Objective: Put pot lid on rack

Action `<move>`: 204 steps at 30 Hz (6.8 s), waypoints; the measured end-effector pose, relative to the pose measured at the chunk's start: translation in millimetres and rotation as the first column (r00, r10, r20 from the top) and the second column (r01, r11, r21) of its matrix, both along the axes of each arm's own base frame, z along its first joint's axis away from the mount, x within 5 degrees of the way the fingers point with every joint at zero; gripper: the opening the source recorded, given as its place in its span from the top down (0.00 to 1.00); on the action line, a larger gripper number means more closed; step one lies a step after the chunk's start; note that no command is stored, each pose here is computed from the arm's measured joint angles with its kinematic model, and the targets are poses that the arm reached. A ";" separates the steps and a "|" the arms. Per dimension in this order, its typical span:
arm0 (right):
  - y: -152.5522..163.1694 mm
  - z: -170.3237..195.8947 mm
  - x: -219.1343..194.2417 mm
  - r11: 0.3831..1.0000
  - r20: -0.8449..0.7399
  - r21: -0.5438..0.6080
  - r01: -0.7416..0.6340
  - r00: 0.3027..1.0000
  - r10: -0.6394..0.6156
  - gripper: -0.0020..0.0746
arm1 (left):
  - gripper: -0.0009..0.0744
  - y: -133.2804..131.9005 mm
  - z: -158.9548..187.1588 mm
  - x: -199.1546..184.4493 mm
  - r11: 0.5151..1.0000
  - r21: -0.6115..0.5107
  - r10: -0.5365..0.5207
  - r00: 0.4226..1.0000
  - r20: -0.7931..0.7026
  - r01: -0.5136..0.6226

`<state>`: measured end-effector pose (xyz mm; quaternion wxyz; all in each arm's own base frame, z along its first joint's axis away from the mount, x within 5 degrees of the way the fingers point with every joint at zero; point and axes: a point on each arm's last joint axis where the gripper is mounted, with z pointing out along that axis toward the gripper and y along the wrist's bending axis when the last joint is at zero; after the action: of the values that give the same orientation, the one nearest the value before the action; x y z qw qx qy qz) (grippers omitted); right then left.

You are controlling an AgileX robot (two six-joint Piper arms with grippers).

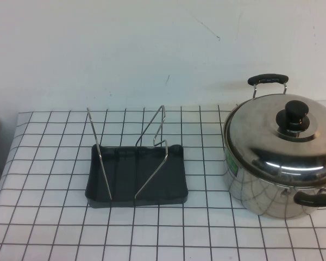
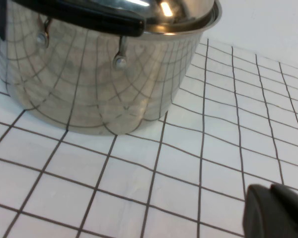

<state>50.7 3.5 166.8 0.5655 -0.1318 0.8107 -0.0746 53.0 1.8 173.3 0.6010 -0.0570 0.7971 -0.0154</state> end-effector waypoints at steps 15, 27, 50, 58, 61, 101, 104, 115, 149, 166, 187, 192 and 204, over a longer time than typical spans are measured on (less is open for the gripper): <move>0.0 0.0 0.0 1.000 0.000 0.000 0.000 1.000 0.000 0.98 | 0.99 0.0 0.0 0.0 1.000 0.000 0.000 1.000 0.000 0.000; 0.0 0.0 0.0 1.000 0.000 0.000 0.000 1.000 0.000 0.98 | 0.99 0.0 0.0 0.0 1.000 0.000 0.000 1.000 0.000 0.000; 0.0 0.0 0.0 1.000 0.000 0.000 0.000 1.000 0.000 0.98 | 0.99 0.0 0.0 0.0 1.000 0.000 0.000 1.000 0.000 0.000; 0.1 0.0 0.0 1.000 0.000 0.002 0.000 1.000 0.000 0.98 | 0.99 0.0 0.0 0.0 1.000 0.000 0.000 1.000 0.000 0.000; 0.5 0.1 0.0 1.000 0.000 0.012 -0.001 1.000 0.001 0.98 | 0.99 0.0 0.0 0.0 1.000 0.000 0.000 1.000 0.000 0.000; 20.4 25.5 2.7 0.704 0.168 0.702 -0.107 0.986 -0.017 0.98 | 0.99 0.0 0.0 0.0 1.000 0.000 0.000 1.000 0.000 0.000; 23.4 31.6 1.0 0.764 0.200 0.625 -0.159 0.979 0.041 0.98 | 0.99 0.0 0.0 0.0 1.000 0.000 0.000 1.000 0.000 0.000; 20.1 82.0 19.0 0.946 0.146 0.278 -0.169 0.980 0.132 0.98 | 0.99 0.0 0.0 0.0 1.000 0.000 0.000 1.000 0.000 0.000; 68.3 53.0 212.3 0.936 0.207 0.249 -0.248 0.958 0.199 0.15 | 0.99 0.0 0.0 0.0 1.000 0.000 0.000 1.000 0.000 0.000; 77.0 33.0 260.9 0.931 0.189 0.308 -0.195 0.972 0.141 0.15 | 0.99 0.0 0.0 0.0 1.000 0.000 0.000 1.000 0.000 0.000; 82.6 59.8 256.4 0.918 0.292 0.263 -0.298 0.931 0.218 0.54 | 0.99 0.0 -0.1 0.0 1.000 0.000 0.000 1.000 -0.002 0.000; 78.4 100.5 238.9 0.914 0.384 0.245 -0.323 0.898 0.214 0.54 | 0.99 0.0 -0.1 0.0 1.000 0.000 0.000 1.000 -0.002 0.000; 60.1 164.0 178.3 0.922 0.357 0.266 -0.283 0.917 0.178 0.54 | 0.99 0.0 -0.1 0.0 1.000 0.000 0.000 1.000 -0.002 0.000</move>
<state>229.1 63.7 330.7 0.7100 -0.1223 0.6860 0.1017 52.9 1.8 173.2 0.6003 -0.0570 0.7976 -0.0155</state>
